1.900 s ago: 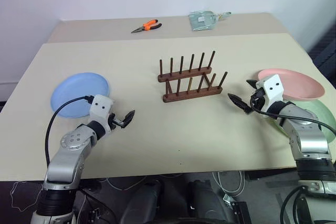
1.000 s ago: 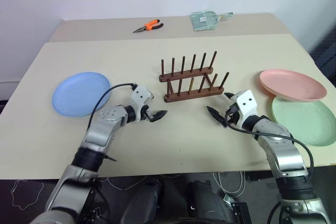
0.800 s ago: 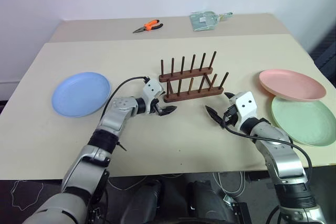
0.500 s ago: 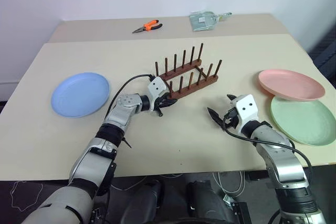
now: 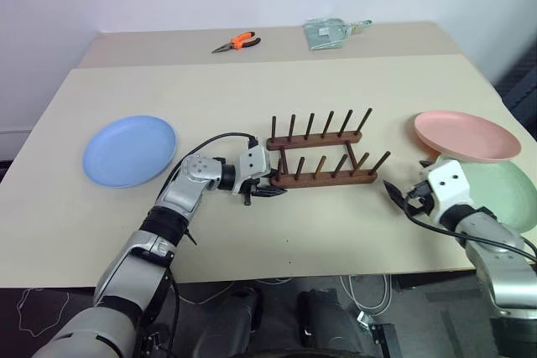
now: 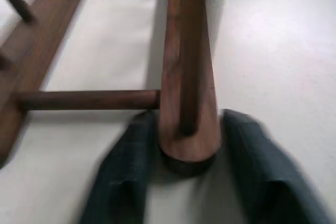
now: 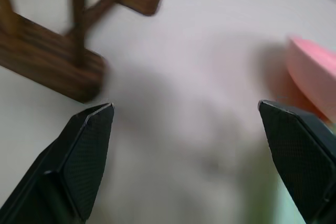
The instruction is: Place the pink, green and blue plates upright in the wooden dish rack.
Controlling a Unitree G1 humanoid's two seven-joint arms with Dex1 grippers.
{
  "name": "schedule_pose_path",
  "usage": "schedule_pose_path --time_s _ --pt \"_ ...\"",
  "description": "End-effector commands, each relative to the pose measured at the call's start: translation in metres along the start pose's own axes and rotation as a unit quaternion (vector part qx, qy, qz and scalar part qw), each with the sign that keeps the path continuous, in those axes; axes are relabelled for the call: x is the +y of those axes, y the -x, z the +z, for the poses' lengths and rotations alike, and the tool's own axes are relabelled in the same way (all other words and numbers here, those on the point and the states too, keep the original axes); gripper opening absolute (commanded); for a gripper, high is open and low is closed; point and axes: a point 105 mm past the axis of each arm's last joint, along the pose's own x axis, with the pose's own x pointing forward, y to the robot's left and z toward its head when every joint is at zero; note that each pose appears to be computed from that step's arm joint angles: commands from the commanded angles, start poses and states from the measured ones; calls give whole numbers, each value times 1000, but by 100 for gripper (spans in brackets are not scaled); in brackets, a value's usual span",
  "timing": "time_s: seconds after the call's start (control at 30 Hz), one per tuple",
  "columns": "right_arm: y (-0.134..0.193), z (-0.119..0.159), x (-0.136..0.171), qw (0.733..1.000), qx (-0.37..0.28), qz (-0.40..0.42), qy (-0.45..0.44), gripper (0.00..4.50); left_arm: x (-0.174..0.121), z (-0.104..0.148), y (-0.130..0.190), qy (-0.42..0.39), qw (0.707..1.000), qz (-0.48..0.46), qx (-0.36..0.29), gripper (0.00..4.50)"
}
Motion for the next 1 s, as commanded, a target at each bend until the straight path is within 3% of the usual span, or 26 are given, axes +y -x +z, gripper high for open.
schedule_pose_path --time_s 0.03,0.1,0.2,0.3,0.4,0.47,0.63,0.77,1.0 --pt "5 12 -4 1000 -24 2 17 450 3 -19 5 11 999 20 41 368" --pt "5 13 1 999 -26 19 17 425 5 -29 17 34 997 44 52 371" --pt "6 12 13 998 -25 54 16 311 -7 -42 38 67 995 49 63 372" --pt "7 11 30 995 -18 99 16 159 -29 -36 52 111 992 48 35 290" --pt "5 11 46 991 -18 133 11 4 -52 -25 48 134 990 33 22 139" --pt "-1 12 55 990 -19 141 11 0 -63 -19 39 136 990 30 21 39" --pt "-18 17 70 989 -23 148 14 0 -59 -19 10 136 986 88 37 39" --pt "-50 24 73 993 -24 110 20 0 -17 -26 -7 181 957 223 39 39" --pt "-88 38 67 996 -33 74 26 0 24 -35 -3 204 929 306 44 39"
